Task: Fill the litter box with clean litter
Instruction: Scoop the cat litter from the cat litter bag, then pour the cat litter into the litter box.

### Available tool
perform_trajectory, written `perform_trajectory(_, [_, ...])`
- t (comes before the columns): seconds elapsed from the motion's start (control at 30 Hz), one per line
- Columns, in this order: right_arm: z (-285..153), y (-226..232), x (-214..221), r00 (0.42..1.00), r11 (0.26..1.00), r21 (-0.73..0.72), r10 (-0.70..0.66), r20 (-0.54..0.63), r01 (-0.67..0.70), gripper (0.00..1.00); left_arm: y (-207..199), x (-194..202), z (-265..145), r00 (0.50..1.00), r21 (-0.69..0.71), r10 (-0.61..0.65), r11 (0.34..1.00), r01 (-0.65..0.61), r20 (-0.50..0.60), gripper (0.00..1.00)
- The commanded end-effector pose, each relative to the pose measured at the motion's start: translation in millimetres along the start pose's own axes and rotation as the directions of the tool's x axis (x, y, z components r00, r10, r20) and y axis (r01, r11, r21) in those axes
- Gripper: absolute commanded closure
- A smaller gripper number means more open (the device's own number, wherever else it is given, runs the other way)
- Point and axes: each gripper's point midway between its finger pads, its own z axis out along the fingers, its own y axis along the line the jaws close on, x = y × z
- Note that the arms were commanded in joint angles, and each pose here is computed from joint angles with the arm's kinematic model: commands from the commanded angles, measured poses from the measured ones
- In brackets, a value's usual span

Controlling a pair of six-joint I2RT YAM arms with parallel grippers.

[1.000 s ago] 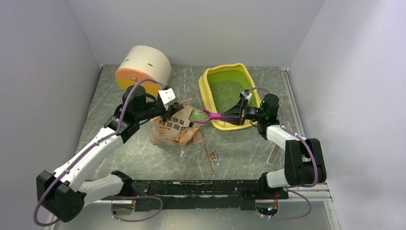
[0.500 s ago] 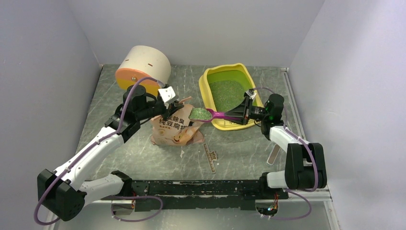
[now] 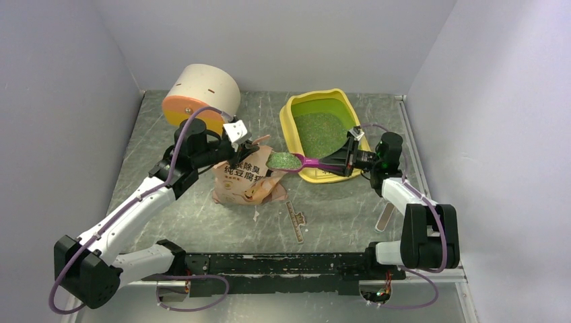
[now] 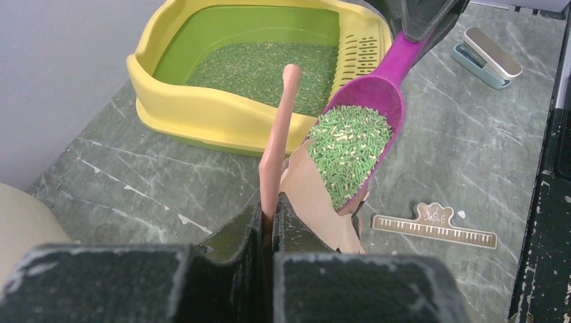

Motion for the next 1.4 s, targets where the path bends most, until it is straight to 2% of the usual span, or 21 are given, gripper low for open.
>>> perform_trajectory(0.0, [-8, 11, -2, 0.998, 0.998, -0.016, -0.060, 0.012, 0.060, 1.00, -2, -26, 2, 0.997, 0.023, 0.031, 0.999, -0.033, 0.075, 0.95])
perform_trajectory(0.5, [-19, 21, -7, 0.996, 0.997, -0.034, -0.061, 0.065, 0.064, 1.00, 9, -20, 4, 0.998, -0.030, 0.026, 0.999, -0.024, 0.050, 0.95])
perform_trajectory(0.9, [-40, 31, -22, 0.984, 0.996, -0.035, -0.076, 0.160, 0.082, 1.00, 14, -6, 7, 1.000, -0.060, 0.008, 0.998, -0.007, 0.015, 0.95])
perform_trajectory(1.37, [-70, 19, -76, 0.937, 0.999, -0.010, -0.034, 0.347, 0.040, 1.00, 6, -14, 5, 0.999, -0.005, 0.040, 0.999, -0.040, 0.028, 0.95])
